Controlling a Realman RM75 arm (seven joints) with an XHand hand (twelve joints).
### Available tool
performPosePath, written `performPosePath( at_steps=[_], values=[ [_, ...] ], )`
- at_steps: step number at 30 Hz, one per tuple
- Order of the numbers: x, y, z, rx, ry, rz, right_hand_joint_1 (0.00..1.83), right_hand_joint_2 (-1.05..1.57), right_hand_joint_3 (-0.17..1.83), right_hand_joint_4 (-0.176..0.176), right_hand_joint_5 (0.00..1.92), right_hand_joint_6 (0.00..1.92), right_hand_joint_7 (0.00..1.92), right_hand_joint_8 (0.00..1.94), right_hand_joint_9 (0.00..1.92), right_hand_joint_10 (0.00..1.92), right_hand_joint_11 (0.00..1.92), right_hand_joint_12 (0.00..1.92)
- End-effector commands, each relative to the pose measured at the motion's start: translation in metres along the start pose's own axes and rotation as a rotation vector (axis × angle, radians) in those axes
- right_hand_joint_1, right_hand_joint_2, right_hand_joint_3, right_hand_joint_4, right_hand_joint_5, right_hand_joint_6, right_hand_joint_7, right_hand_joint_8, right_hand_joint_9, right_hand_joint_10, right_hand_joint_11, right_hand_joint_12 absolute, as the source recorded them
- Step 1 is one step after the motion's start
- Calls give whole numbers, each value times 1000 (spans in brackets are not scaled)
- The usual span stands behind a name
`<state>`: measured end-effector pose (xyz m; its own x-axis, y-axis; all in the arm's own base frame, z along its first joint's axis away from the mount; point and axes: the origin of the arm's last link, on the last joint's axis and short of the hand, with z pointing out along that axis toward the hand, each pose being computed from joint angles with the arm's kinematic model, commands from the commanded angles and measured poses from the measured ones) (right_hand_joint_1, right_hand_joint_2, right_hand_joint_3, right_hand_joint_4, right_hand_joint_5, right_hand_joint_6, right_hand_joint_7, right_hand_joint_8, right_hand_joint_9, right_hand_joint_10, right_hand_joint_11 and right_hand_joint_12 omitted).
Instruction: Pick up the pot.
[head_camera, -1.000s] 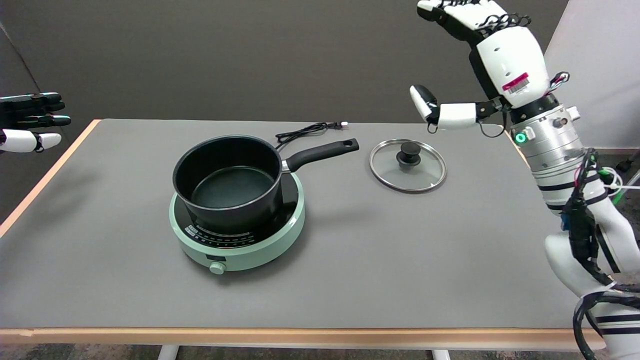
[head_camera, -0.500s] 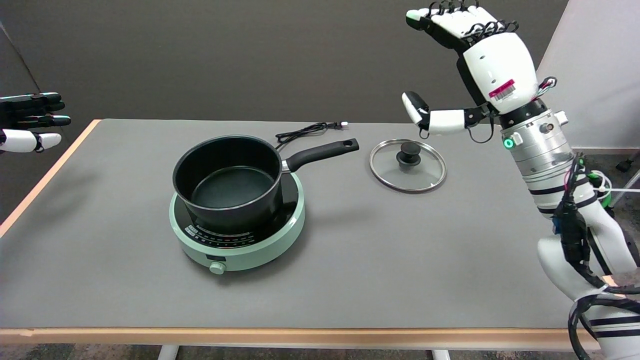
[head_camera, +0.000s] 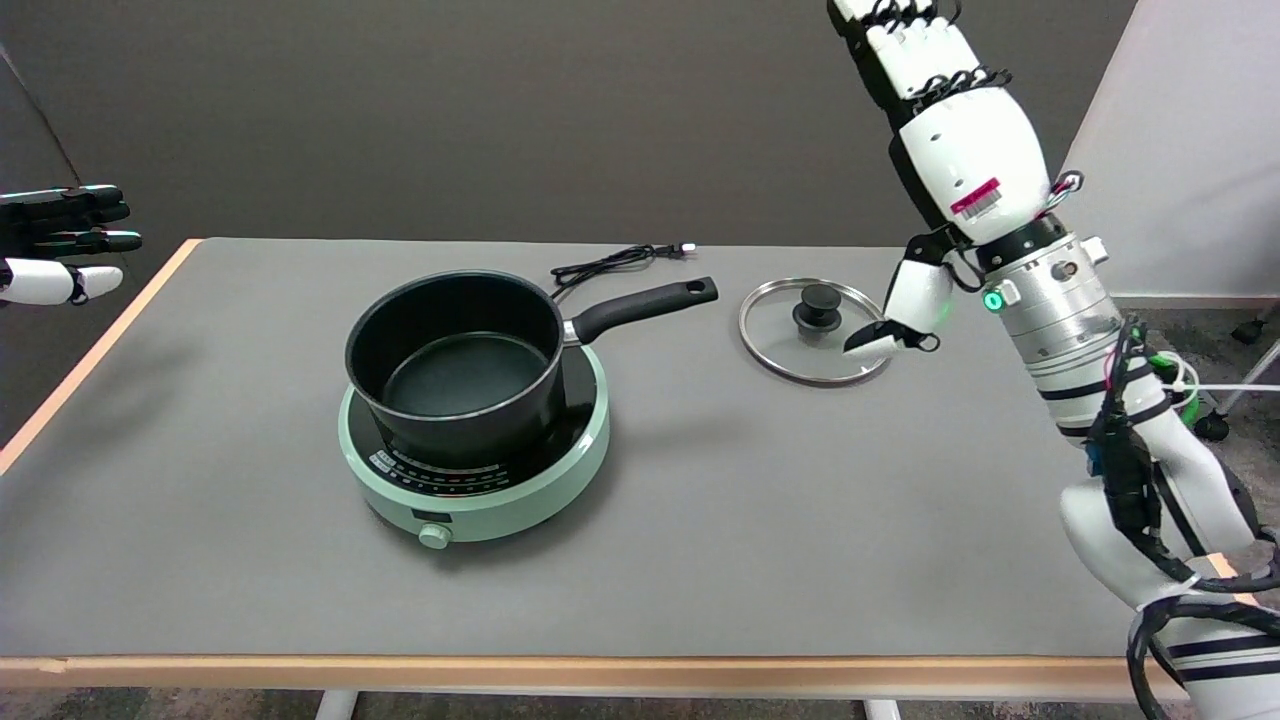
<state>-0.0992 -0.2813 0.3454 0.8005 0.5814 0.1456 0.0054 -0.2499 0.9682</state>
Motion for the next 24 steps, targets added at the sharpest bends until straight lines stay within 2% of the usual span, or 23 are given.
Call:
performPosePath(
  at_steps=[1,12,16,19,24],
  values=[
    [-26,-15,-2,12,-70,34,1318,-831,908,-165,21,21,21,21,21,21,21,21],
    [-74,-37,-1,-13,-229,103,1323,-828,909,-158,14,14,14,14,14,14,14,14],
    [-86,-45,5,-24,-280,78,1326,-821,906,-150,17,17,17,17,17,17,17,17],
    [-97,-52,15,-30,-321,50,1332,-802,899,-116,35,35,35,35,35,35,35,35],
    [-119,-58,32,-86,-414,4,1334,-792,874,-84,49,49,49,49,49,49,49,49]
  ],
)
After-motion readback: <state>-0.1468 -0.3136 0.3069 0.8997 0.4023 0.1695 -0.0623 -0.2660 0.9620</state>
